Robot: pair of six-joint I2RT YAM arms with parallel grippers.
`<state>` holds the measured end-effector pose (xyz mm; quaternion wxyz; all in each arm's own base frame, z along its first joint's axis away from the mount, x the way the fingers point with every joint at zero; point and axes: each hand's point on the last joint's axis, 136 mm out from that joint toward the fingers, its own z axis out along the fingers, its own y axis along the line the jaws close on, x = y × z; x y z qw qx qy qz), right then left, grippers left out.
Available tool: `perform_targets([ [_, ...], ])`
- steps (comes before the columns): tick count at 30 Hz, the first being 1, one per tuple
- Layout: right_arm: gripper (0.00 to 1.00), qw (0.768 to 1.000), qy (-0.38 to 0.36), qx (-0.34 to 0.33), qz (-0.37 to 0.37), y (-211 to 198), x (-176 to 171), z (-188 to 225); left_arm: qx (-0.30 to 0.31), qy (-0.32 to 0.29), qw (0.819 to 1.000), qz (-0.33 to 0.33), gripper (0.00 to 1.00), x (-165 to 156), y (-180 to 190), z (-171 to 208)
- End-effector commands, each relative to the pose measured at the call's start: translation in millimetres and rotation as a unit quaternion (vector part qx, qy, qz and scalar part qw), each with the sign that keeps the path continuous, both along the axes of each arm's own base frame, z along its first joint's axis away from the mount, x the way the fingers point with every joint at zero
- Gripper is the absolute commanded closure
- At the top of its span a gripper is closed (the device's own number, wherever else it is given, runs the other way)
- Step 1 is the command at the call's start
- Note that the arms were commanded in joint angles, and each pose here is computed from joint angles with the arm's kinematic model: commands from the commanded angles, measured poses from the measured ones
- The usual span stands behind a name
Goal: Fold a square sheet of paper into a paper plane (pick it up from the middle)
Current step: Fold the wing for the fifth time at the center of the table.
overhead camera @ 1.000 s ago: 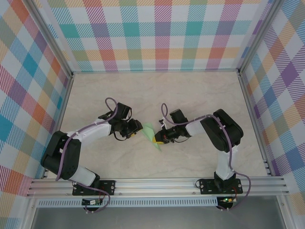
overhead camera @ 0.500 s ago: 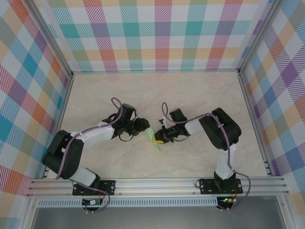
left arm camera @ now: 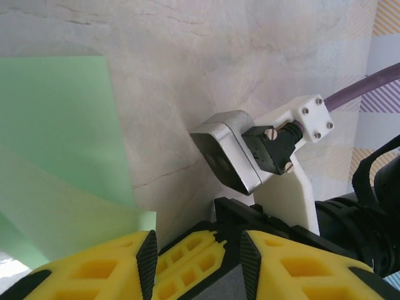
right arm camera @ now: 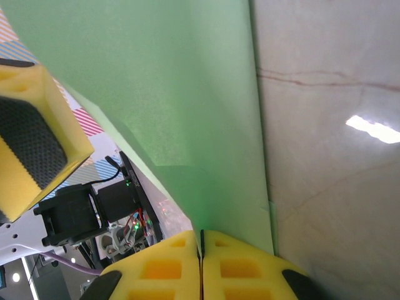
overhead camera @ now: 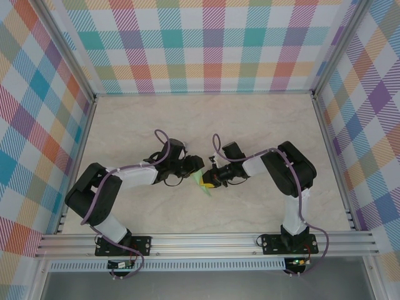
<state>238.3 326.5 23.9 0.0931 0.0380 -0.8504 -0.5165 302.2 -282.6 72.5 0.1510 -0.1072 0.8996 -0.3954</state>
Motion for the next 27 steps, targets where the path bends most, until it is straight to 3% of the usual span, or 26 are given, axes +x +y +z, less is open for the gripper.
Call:
perform_targets([
  [1,0.93,0.999,-0.001,-0.028,-0.017,-4,6,-9,0.005,-0.007,1.0,0.007,0.58,4,-1,-10],
  [11,0.88,0.999,-0.003,-0.047,-0.023,-8,7,-11,0.053,0.016,0.998,0.037,0.59,10,11,-47],
  [17,0.86,0.997,-0.005,-0.066,-0.027,-14,5,-14,0.072,0.017,0.996,0.05,0.59,10,20,-50],
  [27,0.85,0.997,-0.015,-0.07,-0.019,-16,-4,-6,0.086,0.036,0.995,0.028,0.59,3,19,-61],
])
